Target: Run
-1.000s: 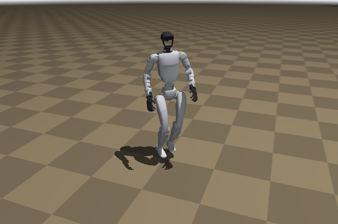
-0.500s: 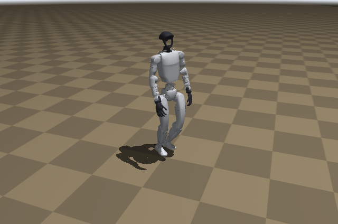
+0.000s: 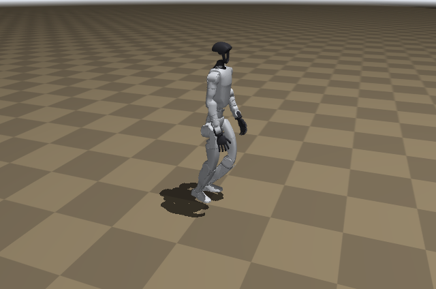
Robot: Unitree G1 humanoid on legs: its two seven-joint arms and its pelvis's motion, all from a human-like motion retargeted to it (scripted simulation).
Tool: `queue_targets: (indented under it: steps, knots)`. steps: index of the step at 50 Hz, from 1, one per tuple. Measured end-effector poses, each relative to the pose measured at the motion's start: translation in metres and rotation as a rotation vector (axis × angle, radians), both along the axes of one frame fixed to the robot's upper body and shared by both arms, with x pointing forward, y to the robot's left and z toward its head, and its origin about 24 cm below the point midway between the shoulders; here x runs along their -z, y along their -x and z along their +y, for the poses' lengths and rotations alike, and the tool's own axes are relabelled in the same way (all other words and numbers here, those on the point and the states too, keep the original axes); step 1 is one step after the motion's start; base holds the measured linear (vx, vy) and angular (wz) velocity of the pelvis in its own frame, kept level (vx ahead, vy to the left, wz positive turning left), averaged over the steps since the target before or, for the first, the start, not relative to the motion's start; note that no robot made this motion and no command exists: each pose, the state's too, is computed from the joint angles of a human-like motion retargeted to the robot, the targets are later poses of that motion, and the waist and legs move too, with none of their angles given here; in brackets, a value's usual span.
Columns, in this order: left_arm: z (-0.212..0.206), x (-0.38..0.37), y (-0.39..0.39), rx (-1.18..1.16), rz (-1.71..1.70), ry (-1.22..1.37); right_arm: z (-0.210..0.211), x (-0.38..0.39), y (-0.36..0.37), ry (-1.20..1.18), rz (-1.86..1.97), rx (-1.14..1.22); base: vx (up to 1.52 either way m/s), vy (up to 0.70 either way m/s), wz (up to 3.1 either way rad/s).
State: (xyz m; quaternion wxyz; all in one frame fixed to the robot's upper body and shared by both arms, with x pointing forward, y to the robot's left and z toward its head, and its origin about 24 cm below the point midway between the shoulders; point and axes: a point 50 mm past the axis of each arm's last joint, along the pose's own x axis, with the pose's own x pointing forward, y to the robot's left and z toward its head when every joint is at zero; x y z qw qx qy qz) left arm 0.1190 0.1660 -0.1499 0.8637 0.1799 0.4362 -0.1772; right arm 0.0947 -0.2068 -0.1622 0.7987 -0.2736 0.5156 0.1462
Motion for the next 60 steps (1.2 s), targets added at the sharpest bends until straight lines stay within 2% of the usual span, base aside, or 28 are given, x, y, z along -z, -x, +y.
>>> queue_targets:
  steps: [8,16,23,34,38,42,48,53,57,60]
  knots:
    - [0.023,0.015,0.063,-0.124,0.193,-0.034,-0.005,-0.013,-0.037,-0.009,-0.113,-0.006,0.18,0.20,0.96]
    - [0.040,0.019,0.106,-0.151,0.314,-0.119,-0.019,-0.018,-0.035,-0.042,-0.170,0.195,0.31,0.15,1.95]
    - [0.050,0.017,0.073,-0.221,0.226,-0.185,-0.032,-0.001,0.027,0.029,-0.006,0.340,0.66,0.02,0.56]
    - [0.034,-0.001,0.001,-0.228,-0.057,-0.128,-0.057,0.000,0.103,0.204,0.216,0.316,0.89,-0.05,0.04]
    - [0.031,-0.013,-0.016,-0.256,-0.160,-0.108,-0.077,-0.008,0.093,0.290,0.156,0.299,0.96,-0.01,0.20]
    - [0.033,-0.022,-0.029,-0.286,-0.213,-0.116,-0.095,-0.022,0.024,0.364,-0.057,0.280,1.06,-0.01,0.63]
    - [0.051,-0.011,0.027,-0.294,-0.063,-0.105,-0.064,-0.044,-0.057,0.146,-0.380,0.365,1.23,0.17,0.54]
    - [0.069,-0.004,0.085,-0.374,0.100,-0.123,-0.030,-0.076,-0.106,-0.087,-0.590,0.303,1.22,0.13,0.66]
    - [0.091,-0.005,0.119,-0.435,0.188,-0.216,-0.009,-0.092,-0.118,-0.219,-0.691,0.281,1.17,-0.12,0.39]
    - [0.117,-0.010,0.127,-0.478,0.202,-0.338,0.001,-0.082,-0.100,-0.254,-0.646,0.313,1.18,-0.14,0.25]
